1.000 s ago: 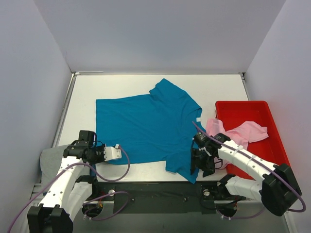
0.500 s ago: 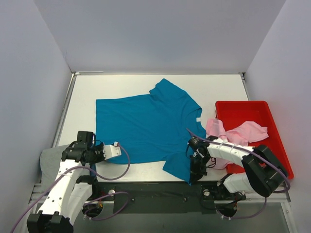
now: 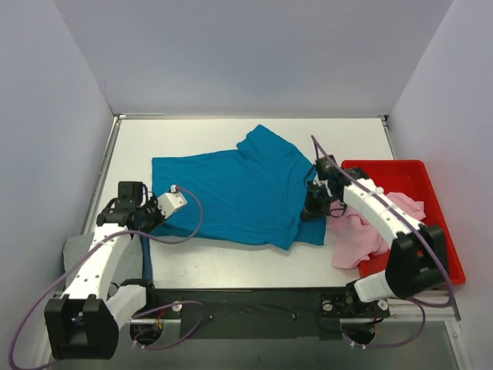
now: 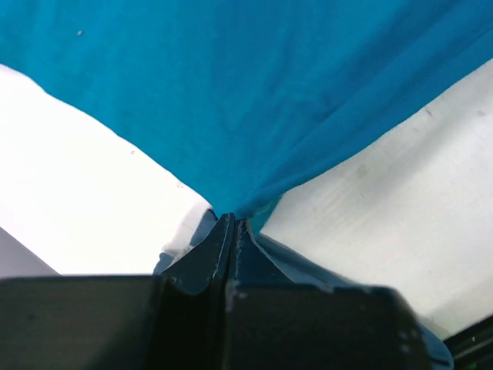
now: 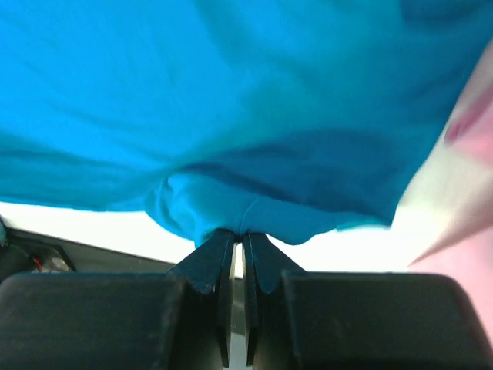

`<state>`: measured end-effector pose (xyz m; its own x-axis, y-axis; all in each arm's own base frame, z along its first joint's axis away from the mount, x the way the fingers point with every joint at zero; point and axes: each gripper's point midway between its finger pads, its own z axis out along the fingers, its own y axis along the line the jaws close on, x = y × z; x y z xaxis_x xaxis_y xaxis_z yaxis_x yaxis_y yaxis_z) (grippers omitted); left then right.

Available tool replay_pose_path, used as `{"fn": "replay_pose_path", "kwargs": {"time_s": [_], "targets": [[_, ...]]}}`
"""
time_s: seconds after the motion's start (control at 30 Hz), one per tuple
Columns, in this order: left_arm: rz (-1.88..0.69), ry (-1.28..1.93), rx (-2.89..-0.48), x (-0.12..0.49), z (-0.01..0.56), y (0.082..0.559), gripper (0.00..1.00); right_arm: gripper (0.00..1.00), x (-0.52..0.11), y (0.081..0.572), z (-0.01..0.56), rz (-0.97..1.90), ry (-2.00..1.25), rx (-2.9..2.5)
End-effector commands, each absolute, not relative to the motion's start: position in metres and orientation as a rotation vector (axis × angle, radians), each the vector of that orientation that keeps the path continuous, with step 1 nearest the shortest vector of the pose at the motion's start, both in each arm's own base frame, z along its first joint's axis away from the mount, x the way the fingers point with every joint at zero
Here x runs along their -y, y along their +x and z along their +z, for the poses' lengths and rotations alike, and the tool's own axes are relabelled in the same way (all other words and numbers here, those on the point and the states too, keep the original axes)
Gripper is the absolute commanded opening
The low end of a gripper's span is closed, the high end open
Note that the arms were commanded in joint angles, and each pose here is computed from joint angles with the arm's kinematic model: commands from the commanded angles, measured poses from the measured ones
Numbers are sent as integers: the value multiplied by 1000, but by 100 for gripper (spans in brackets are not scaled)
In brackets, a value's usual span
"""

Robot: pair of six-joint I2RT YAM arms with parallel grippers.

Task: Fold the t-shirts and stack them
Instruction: Grap the side of the flattened tshirt closest away from the robot with both arms, then fold the flattened tshirt in 1/3 of the way

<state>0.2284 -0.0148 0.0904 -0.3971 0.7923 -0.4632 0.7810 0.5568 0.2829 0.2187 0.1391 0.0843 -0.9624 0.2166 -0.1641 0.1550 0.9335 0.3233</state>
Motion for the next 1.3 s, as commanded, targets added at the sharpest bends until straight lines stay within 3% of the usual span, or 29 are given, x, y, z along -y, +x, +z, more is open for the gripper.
{"fn": "replay_pose_path", "kwargs": {"time_s": [0.0,0.17,0.4,0.7,1.17,1.23,1.27], "targets": [[111,1053,-2223,6,110,277,0,0,-128,277,93,378,100,-2866],[207,946,-2228,-15,108,303,0,0,-127,343,105,351,-43,-2798],[262,939,-2192,-23,93,330,0,0,-135,387,99,415,-109,-2785],[307,987,-2152,-27,89,371,0,0,-115,413,99,265,-66,-2794],[312,1085,-2140,-24,72,385,0,0,-111,424,89,259,-42,-2838],[349,1065,-2130,-27,76,392,29,3,-111,431,91,246,-22,-2824],[366,1048,-2125,-28,79,396,46,19,-110,434,86,228,-15,-2831]]}}
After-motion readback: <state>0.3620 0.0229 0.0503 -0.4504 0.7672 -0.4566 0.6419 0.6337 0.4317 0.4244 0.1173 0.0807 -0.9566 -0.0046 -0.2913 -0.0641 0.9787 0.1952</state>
